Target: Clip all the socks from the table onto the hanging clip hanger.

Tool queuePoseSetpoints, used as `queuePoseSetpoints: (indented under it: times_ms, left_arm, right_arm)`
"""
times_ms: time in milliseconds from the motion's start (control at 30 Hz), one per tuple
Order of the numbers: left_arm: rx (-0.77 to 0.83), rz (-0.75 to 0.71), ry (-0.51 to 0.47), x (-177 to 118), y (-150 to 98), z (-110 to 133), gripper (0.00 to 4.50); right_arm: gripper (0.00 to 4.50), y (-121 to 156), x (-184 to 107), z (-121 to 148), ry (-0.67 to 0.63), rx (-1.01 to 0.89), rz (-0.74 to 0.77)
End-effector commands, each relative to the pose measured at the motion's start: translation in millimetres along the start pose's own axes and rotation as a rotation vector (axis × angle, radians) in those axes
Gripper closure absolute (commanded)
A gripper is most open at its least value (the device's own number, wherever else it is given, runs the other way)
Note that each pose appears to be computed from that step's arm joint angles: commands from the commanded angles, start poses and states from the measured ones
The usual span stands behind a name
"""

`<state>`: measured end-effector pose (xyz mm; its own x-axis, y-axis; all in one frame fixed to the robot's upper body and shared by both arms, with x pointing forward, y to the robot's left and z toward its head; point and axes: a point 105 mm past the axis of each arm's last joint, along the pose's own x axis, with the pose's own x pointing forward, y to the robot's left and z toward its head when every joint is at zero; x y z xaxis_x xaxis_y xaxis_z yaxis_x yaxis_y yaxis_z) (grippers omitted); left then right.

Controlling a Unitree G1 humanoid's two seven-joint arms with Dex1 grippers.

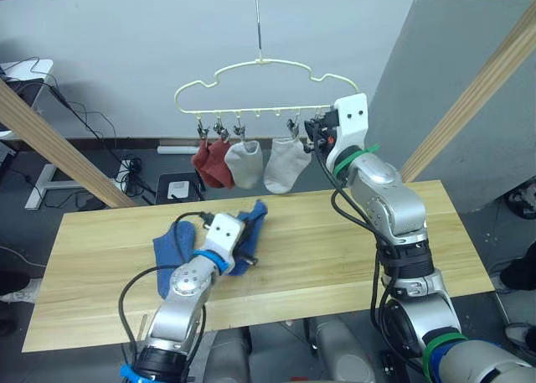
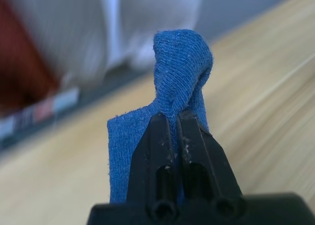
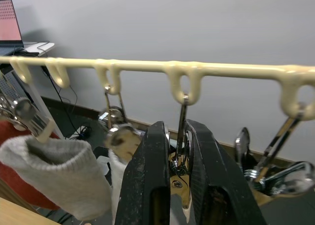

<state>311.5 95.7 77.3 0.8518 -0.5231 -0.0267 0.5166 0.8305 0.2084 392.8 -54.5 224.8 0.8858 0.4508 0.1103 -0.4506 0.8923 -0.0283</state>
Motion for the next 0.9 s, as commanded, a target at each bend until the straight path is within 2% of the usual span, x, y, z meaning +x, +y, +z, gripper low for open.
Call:
queuePoseSetpoints:
  times_ms: [33,367,567,900]
  left_arm:
    - [0.096,-0.021,-0.158,14.4,-16.4,35.7,4.50]
    - [0.110,0.063,-0.290,59.4,-13.3,71.9,4.50]
    - [0.080,0.045,-0.318,75.2,-21.6,83.2,4.50]
    - [0.047,0.063,-0.324,82.6,-19.1,87.9,4.50]
  right_arm:
    - [4.33,2.8,-4.8,25.2,-0.078,0.010,0.007]
    - [4.33,7.7,-6.7,33.6,-0.078,0.033,0.021]
    - [4.33,9.9,-6.8,33.3,-0.067,0.047,0.028]
    - [4.33,10.3,-7.7,30.7,-0.051,0.050,0.029]
